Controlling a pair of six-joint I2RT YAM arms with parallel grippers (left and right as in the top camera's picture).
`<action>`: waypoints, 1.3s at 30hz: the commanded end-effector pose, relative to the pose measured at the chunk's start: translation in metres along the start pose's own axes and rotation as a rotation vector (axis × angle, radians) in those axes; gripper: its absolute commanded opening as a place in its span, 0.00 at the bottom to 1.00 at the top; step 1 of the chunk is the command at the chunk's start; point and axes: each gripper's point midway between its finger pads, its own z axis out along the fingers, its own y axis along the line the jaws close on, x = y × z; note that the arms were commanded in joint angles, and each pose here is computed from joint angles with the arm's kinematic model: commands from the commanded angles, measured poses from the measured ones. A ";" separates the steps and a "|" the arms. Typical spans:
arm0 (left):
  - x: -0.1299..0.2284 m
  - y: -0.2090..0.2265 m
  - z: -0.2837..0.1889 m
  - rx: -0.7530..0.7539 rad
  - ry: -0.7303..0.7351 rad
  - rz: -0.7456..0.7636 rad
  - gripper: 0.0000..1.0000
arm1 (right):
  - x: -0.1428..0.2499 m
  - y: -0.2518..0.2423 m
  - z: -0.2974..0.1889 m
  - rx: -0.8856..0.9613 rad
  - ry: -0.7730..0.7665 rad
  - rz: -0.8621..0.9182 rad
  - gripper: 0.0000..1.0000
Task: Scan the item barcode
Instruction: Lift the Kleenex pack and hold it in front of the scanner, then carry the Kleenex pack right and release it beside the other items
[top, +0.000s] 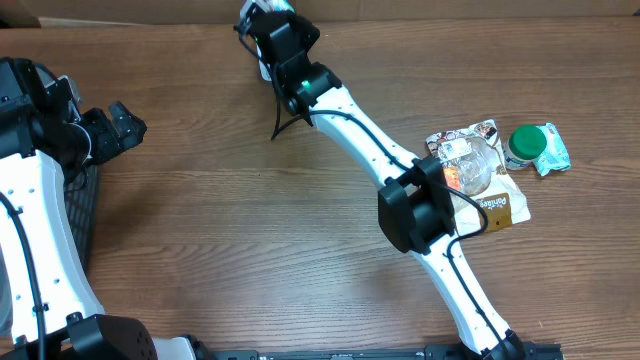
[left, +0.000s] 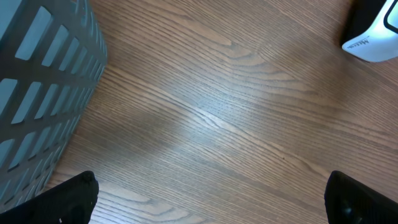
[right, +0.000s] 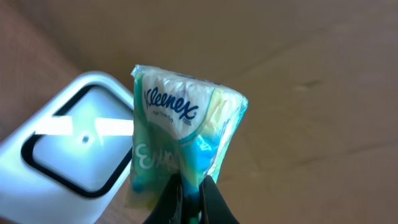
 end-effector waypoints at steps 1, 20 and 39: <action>-0.005 -0.003 -0.004 0.012 -0.017 -0.008 1.00 | 0.005 0.015 0.013 0.012 -0.012 -0.159 0.04; -0.005 -0.003 -0.004 0.012 -0.017 -0.008 1.00 | 0.012 0.030 0.023 -0.026 -0.027 -0.167 0.04; -0.005 -0.003 -0.004 0.012 -0.017 -0.008 1.00 | -0.032 -0.061 -0.106 -0.310 0.020 0.562 0.04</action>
